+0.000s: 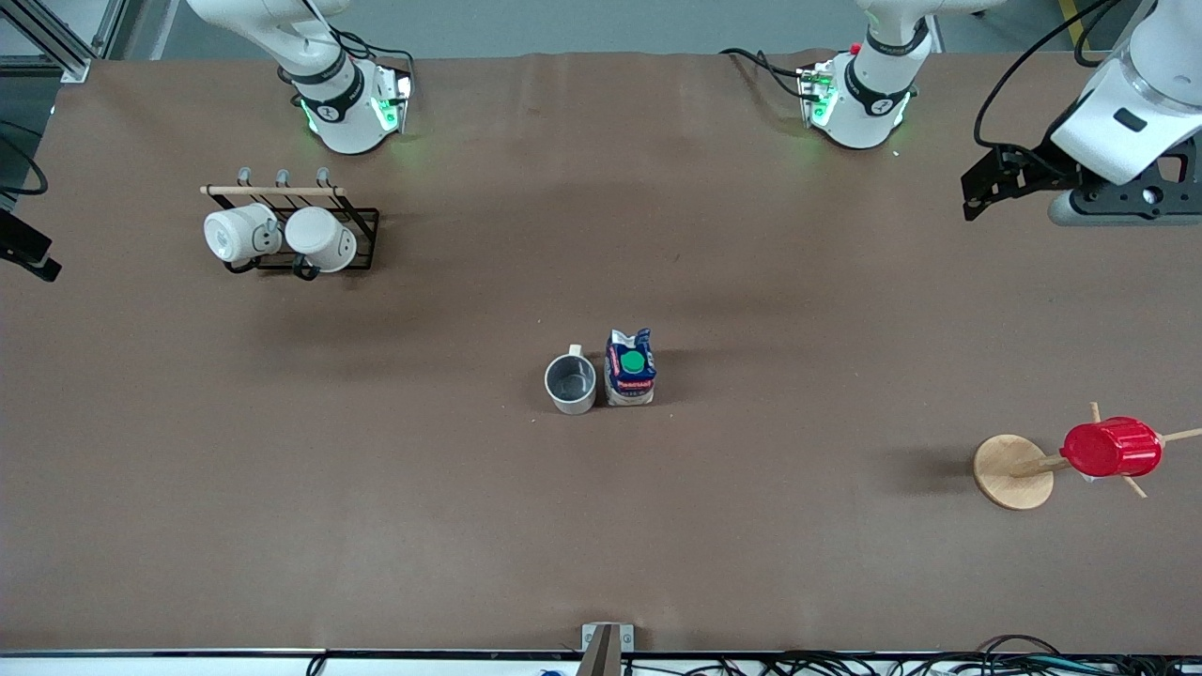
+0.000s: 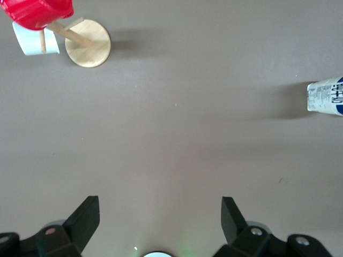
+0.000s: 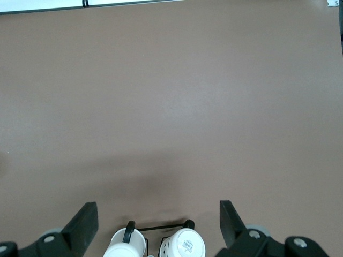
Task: Place cup and milk on table
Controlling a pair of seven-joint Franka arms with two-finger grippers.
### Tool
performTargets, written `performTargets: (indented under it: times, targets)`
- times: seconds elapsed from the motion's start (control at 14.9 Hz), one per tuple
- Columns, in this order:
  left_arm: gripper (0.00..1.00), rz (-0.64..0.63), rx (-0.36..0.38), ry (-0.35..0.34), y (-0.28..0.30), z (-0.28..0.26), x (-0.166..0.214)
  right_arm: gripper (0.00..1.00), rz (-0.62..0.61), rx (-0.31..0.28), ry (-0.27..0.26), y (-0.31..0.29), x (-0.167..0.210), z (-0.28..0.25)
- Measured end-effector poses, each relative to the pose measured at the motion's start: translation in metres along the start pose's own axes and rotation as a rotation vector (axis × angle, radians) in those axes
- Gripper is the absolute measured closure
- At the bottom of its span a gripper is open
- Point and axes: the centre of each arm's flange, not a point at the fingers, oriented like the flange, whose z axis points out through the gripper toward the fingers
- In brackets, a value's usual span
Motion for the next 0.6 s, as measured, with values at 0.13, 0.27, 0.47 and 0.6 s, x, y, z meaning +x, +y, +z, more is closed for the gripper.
performTargets:
  times: [0.13, 0.27, 0.47, 0.6]
  targets:
    - [0.0, -0.001, 0.003, 0.002, -0.0005, -0.0011, -0.0053, 0.0, 0.0, 0.0, 0.0, 0.0001, 0.0, 0.0]
    - [0.0, 0.0, 0.003, -0.001, 0.0001, 0.0002, -0.0053, 0.0, 0.0, 0.0, 0.0, 0.0001, 0.0, 0.0]
    - [0.0, 0.001, 0.003, -0.003, 0.0003, 0.0011, -0.0051, 0.0, 0.0, 0.0, 0.0, 0.0001, 0.0, 0.0]
    - [0.0, 0.0, 0.003, -0.005, -0.0002, 0.0019, -0.0045, 0.0, 0.0, 0.0, 0.0, 0.0001, 0.0, 0.0]
